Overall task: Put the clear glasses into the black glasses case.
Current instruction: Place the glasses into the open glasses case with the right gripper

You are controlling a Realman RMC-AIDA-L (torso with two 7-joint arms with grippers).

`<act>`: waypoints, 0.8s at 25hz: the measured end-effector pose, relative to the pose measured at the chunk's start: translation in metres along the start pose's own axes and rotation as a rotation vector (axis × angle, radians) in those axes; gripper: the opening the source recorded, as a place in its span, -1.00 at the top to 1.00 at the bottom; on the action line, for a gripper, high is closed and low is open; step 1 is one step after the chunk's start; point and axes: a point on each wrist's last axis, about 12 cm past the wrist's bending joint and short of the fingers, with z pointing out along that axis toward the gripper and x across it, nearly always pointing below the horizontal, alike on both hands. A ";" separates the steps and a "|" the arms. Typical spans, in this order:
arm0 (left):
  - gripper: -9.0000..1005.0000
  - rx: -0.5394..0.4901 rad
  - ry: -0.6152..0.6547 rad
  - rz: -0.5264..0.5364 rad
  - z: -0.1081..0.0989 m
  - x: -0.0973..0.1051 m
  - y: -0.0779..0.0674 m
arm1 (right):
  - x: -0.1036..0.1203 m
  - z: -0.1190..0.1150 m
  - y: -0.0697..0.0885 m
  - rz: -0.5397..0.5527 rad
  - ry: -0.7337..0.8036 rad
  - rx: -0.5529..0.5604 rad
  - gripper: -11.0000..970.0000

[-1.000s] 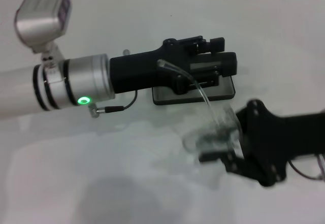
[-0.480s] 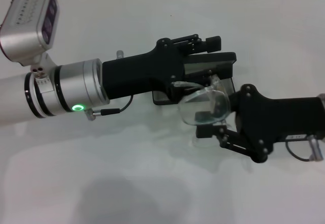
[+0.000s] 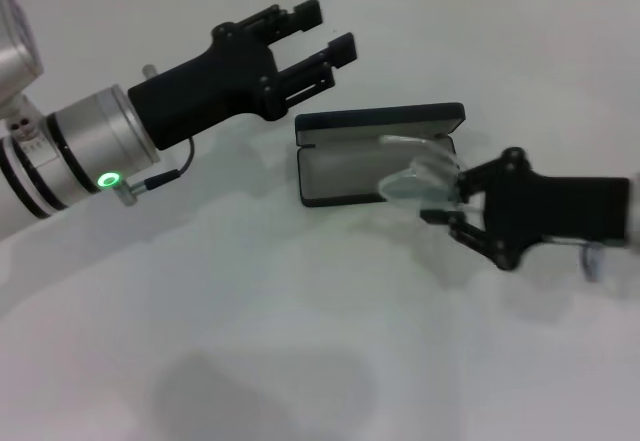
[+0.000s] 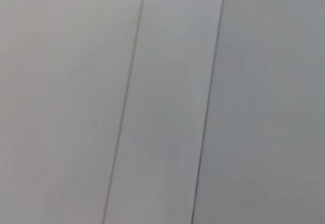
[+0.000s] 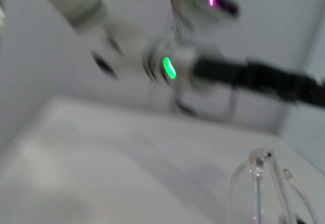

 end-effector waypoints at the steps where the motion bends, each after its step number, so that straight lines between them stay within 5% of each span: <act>1: -0.32 -0.004 0.003 0.000 -0.001 0.001 0.000 | -0.003 0.009 0.000 -0.040 0.054 0.031 0.73; 11: -0.33 -0.032 0.048 -0.003 0.004 0.005 0.004 | -0.011 0.071 0.010 -0.341 0.326 0.184 0.72; 20: -0.33 -0.036 0.052 -0.002 0.003 0.006 0.004 | -0.021 0.084 0.017 -0.444 0.336 0.209 0.71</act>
